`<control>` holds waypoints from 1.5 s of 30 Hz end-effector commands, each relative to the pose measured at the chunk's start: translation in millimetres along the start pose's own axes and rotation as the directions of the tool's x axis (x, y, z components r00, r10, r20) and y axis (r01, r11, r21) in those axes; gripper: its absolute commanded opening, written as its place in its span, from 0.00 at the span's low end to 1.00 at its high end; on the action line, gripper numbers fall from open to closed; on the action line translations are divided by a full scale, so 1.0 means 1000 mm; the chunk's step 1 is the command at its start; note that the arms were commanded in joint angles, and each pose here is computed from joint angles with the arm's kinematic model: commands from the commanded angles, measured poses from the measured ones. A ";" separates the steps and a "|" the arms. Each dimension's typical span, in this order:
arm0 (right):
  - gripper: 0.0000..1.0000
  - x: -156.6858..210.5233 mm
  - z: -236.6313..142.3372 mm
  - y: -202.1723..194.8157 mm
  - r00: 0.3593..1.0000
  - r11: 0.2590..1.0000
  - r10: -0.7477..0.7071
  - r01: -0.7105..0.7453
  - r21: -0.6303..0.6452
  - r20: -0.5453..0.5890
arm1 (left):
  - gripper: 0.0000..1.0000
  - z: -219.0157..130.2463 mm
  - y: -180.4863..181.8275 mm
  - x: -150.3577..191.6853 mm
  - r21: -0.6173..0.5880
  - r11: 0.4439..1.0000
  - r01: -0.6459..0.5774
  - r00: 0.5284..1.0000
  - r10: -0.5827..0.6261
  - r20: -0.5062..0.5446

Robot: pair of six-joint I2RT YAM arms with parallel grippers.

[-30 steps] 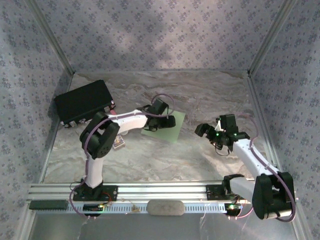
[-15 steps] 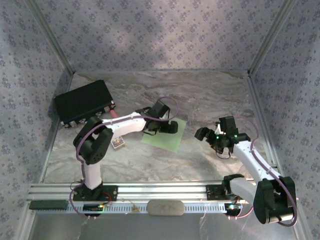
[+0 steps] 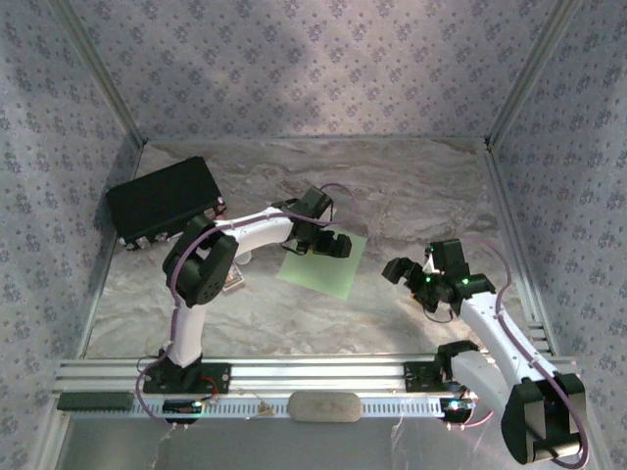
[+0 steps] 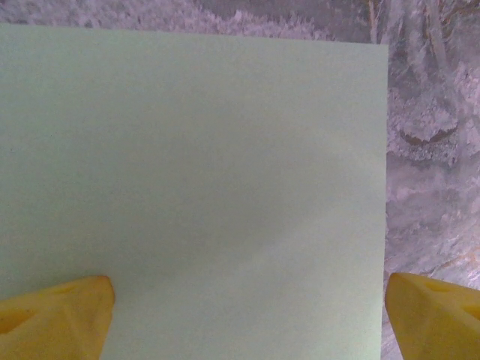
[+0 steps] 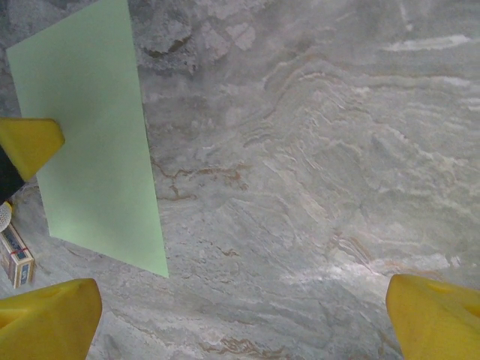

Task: Fold a paper plane with a square sheet of paper (pick it up from the middle)
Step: Move the square sheet of paper to the center of the table.

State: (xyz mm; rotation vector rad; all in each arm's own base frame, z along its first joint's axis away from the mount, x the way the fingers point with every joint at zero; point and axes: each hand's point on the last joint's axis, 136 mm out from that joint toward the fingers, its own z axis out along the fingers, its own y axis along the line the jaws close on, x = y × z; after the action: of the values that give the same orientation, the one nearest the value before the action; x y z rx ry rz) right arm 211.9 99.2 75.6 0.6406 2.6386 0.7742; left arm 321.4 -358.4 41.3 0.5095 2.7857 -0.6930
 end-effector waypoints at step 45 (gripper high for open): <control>0.99 -0.023 -0.024 0.014 0.993 0.992 0.010 0.005 -0.124 0.118 | 0.93 -0.033 -0.010 0.059 -0.407 0.898 0.166 0.986 -0.162 0.045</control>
State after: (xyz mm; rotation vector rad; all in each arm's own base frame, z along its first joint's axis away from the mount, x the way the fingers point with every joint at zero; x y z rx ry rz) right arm 227.6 83.8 98.4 0.6842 2.4518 0.8348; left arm 272.7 -350.5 64.2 0.1687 2.7837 -0.2578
